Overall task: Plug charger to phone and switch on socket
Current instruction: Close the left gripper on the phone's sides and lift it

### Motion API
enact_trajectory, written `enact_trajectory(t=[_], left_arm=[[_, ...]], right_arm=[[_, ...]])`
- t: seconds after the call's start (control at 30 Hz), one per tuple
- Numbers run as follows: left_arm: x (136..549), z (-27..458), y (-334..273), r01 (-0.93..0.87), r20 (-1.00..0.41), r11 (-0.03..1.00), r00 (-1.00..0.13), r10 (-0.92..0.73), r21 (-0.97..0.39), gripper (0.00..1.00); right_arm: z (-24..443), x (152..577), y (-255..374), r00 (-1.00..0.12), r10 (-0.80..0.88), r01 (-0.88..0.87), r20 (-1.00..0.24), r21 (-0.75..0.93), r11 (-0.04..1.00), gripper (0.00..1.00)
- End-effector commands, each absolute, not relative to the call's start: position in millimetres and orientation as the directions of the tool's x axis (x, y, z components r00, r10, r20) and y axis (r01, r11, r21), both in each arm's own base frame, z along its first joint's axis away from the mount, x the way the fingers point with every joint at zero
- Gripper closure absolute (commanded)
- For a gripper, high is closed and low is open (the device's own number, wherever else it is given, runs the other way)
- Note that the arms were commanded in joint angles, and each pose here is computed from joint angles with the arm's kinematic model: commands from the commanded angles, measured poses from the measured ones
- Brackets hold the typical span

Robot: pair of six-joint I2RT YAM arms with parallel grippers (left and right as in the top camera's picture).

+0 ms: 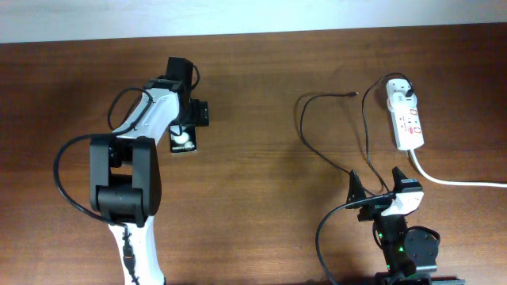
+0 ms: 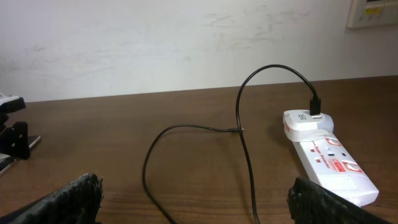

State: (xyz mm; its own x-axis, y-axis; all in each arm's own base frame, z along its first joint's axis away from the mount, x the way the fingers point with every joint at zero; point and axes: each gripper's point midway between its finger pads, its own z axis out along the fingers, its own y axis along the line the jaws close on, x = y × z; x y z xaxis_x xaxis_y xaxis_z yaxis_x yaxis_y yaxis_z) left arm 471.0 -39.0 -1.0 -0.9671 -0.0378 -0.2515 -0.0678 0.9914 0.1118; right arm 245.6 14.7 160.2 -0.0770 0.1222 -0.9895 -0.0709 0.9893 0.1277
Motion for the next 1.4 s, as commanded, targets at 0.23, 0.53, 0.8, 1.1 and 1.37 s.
enact_trajectory(t=[0.23,0.53,0.8,1.1,1.37], left_arm=[[401,-87,-5,-0.096,0.041,0.988,-0.994,-0.101,0.119,0.0],[392,-87,-9,-0.088,0.08,0.991,-0.992,-0.097,0.102,0.09],[378,-94,-20,-0.025,0.123,0.999,-0.992,-0.029,0.037,0.1],[384,-88,-28,-0.037,0.115,0.999,-0.993,-0.041,0.036,0.27],[404,-18,-30,-0.083,0.017,0.996,-0.996,-0.084,0.024,0.3]], right_arm=[[158,246,12,-0.078,0.124,-0.059,-0.989,0.129,0.99,0.01],[158,246,12,-0.078,0.124,-0.06,-0.989,0.129,0.99,0.01],[158,246,12,-0.078,0.124,-0.06,-0.989,0.129,0.99,0.01],[158,246,12,-0.078,0.124,-0.059,-0.989,0.129,0.99,0.01],[158,246,12,-0.078,0.124,-0.06,-0.989,0.129,0.99,0.01]])
